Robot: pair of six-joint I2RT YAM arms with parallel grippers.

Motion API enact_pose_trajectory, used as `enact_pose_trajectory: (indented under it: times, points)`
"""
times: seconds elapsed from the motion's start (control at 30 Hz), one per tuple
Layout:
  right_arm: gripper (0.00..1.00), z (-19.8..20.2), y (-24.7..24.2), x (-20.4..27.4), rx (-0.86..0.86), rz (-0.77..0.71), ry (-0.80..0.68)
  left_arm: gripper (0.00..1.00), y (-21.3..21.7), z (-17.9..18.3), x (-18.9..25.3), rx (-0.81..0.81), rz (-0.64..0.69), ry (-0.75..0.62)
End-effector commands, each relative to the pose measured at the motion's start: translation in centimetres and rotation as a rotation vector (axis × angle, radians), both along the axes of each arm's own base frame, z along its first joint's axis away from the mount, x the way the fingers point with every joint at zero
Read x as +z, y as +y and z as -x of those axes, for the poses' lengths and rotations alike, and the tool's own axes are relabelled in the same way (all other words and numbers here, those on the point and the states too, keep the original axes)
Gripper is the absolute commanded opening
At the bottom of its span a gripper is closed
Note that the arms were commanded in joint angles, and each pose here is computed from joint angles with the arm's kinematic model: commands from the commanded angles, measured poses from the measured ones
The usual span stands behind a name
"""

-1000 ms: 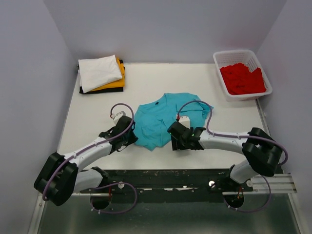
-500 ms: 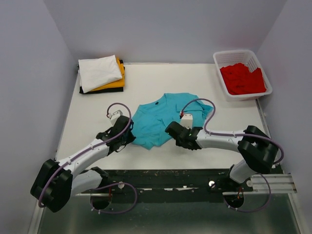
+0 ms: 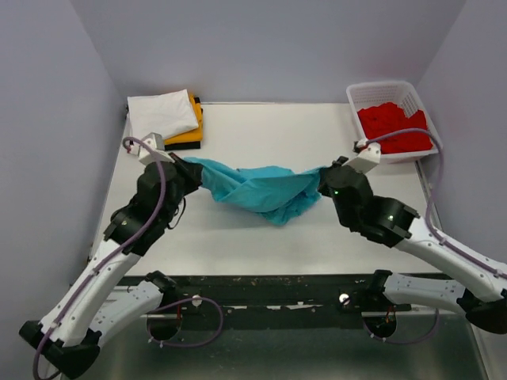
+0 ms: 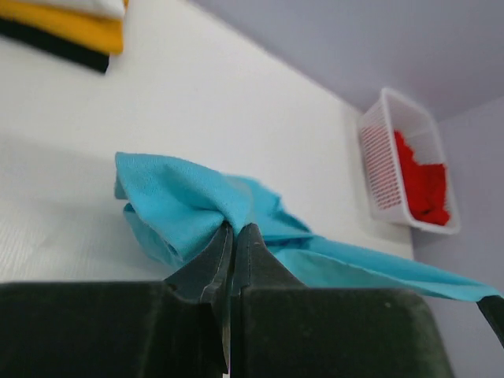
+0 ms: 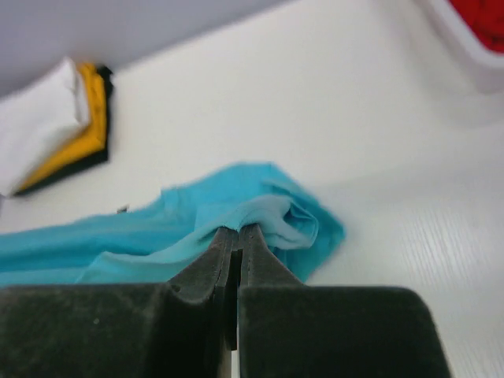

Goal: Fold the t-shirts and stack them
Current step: Flatten out the tshirt

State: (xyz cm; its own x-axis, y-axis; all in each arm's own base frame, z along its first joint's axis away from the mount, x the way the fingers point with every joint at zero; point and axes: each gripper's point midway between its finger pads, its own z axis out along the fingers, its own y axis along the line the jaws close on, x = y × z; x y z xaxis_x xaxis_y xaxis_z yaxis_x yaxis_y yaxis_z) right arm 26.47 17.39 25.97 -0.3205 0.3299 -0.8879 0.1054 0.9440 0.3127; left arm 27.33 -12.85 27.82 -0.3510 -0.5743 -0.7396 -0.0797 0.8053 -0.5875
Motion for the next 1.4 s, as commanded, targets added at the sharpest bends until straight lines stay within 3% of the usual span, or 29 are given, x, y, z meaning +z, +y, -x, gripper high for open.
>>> enact_pose_trajectory:
  times: [0.0, 0.17, 0.3, 0.5, 0.67, 0.83, 0.93, 1.07, 1.2, 1.37]
  points:
    - [0.01, 0.4, -4.3, 10.8, -0.082, -0.029, -0.216, 0.0, 4.2, 2.7, 10.4, 0.065, -0.031, -0.254]
    - [0.01, 1.7, -5.8, 18.6, -0.034, -0.091, -0.349, 0.0, 5.7, 6.4, 19.8, -0.004, -0.028, -0.468]
    - [0.01, 1.1, -6.6, 21.1, -0.09, -0.015, -0.384, 0.0, 7.5, 6.5, 23.4, 0.07, -0.09, -0.522]
    - [0.01, -2.2, -4.8, 22.0, -0.173, 0.15, -0.395, 0.0, 8.5, 1.0, 23.7, 0.241, -0.265, -0.438]
    - [0.01, -11.2, -5.4, 19.5, -0.147, 0.177, -0.346, 0.0, 7.9, -6.6, 22.7, 0.204, -0.317, -0.367]
    - [0.01, -18.8, -6.8, 19.2, -0.181, 0.217, -0.332, 0.0, 7.7, -12.6, 25.5, 0.143, -0.361, -0.367]
    - [0.01, -21.1, -8.3, 21.9, -0.213, 0.206, -0.378, 0.0, 7.2, -13.7, 29.8, 0.111, -0.371, -0.438]
    - [0.01, -21.4, -9.8, 25.1, -0.209, 0.205, -0.429, 0.0, 7.0, -12.6, 33.4, 0.092, -0.37, -0.558]
    - [0.01, -20.1, -10.5, 23.5, -0.192, 0.229, -0.397, 0.0, 6.1, -10.7, 31.6, 0.022, -0.358, -0.56]
    - [0.01, -16.8, -11.5, 13.6, -0.161, 0.264, -0.222, 0.0, 6.0, -9.5, 18.3, -0.026, -0.334, -0.294]
